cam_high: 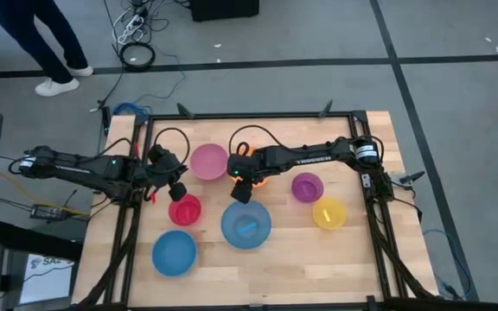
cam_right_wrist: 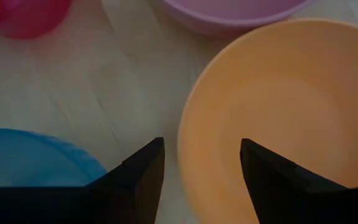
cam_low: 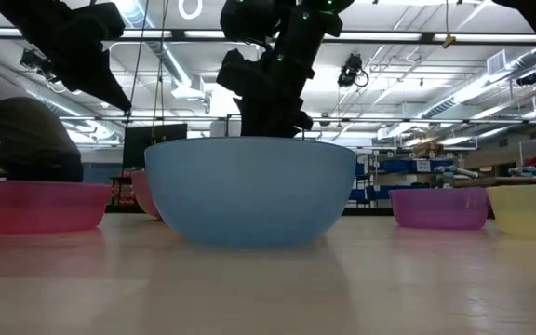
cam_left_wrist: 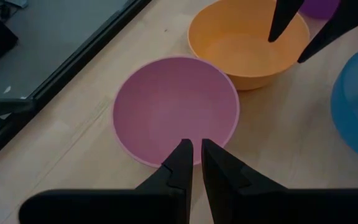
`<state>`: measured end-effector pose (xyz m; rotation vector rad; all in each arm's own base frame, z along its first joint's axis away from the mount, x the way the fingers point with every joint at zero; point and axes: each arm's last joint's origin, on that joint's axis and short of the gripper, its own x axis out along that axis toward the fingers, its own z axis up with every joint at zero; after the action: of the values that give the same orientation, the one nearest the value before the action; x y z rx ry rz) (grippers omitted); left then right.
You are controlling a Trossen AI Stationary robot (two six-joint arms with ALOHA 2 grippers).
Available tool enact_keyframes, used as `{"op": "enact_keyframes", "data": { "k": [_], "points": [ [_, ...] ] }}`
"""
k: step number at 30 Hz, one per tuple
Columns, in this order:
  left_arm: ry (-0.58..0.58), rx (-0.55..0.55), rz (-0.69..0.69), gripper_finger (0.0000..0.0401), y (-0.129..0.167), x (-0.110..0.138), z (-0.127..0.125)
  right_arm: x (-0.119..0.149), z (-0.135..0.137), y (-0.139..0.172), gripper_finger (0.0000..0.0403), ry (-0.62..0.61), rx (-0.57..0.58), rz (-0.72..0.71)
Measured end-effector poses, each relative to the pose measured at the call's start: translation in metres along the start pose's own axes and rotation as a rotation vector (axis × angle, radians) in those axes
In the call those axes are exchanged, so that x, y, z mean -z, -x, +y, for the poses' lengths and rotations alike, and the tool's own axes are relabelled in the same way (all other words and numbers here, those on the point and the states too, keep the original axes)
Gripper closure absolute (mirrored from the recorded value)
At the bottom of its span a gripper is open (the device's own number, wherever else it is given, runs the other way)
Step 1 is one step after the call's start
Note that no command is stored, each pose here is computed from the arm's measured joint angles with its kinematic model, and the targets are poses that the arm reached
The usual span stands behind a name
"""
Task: Nest bowls inside each other
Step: Stack the orange bowl on top of the light blue bowl
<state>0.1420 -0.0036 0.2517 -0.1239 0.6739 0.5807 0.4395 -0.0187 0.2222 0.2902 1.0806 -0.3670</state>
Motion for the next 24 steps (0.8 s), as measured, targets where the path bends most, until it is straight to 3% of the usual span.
{"op": "enact_keyframes", "data": {
  "k": [17,24],
  "points": [
    [-0.001,0.000,0.002,0.0359,0.000,0.000,0.000,0.019,0.004,-0.019,0.0209,-0.033,0.005,0.027],
    [0.002,0.001,-0.002,0.0359,0.000,0.000,0.000,0.029,-0.004,-0.034,0.0209,-0.001,0.080,0.002]
  ]
}}
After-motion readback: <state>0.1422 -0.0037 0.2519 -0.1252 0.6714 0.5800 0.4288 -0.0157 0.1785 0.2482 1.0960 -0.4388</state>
